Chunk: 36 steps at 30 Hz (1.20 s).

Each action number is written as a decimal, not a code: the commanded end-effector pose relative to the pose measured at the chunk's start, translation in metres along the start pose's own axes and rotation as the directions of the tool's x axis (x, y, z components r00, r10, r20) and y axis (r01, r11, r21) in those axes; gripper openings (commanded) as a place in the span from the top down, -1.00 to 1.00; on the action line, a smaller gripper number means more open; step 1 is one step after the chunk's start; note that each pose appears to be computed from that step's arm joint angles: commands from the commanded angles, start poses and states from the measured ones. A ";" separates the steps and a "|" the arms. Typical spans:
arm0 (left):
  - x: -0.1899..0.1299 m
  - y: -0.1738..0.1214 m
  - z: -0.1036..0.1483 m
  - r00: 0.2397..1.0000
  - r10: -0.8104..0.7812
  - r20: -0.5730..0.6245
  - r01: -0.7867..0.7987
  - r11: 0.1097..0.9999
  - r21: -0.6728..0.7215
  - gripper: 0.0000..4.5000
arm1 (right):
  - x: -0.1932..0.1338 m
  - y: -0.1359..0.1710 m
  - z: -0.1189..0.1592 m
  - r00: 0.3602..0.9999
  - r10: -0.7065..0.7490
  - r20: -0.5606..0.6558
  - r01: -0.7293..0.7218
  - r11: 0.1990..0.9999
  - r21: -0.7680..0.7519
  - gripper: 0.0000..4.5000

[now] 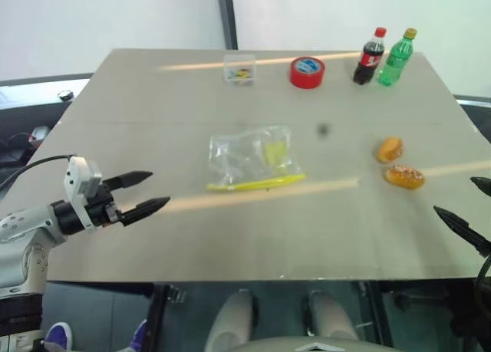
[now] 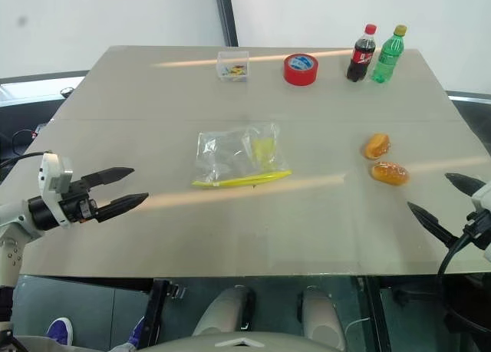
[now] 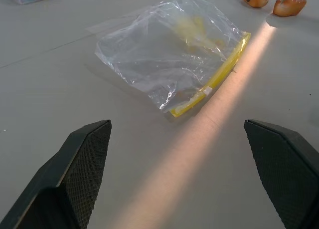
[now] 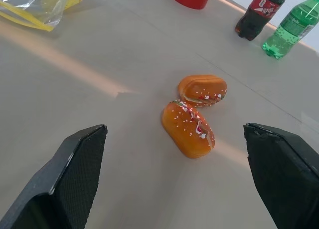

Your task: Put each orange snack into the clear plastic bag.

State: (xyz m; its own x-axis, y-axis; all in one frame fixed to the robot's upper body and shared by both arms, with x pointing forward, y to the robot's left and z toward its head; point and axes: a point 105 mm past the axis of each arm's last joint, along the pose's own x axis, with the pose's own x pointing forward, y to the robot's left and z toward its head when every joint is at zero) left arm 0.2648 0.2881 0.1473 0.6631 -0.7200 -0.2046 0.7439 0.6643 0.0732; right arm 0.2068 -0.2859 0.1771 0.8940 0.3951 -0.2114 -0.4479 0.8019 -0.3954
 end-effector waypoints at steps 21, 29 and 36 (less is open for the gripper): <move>0.042 0.025 0.017 0.995 0.082 -0.056 -0.097 0.914 -0.393 -1.00 | 0.052 0.042 0.043 0.976 0.156 0.155 -0.149 0.987 -0.058 -0.99; 0.090 0.037 -0.013 0.994 -0.003 -0.108 -0.069 0.751 -0.657 -1.00 | 0.080 0.096 0.068 0.889 0.383 0.250 -0.366 0.923 -0.116 -0.99; 0.129 0.023 -0.014 0.985 -0.162 -0.067 0.049 0.620 -0.783 -1.00 | 0.082 0.103 0.070 0.885 0.387 0.258 -0.366 0.922 -0.129 -0.99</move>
State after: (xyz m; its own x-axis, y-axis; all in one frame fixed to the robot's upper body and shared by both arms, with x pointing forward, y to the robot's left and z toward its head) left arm 0.3705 0.2195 0.1224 0.5683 -0.7833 -0.2520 0.4615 0.5571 -0.6904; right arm 0.2381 -0.1432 0.1725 0.6192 0.7724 -0.1418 -0.7590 0.5423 -0.3604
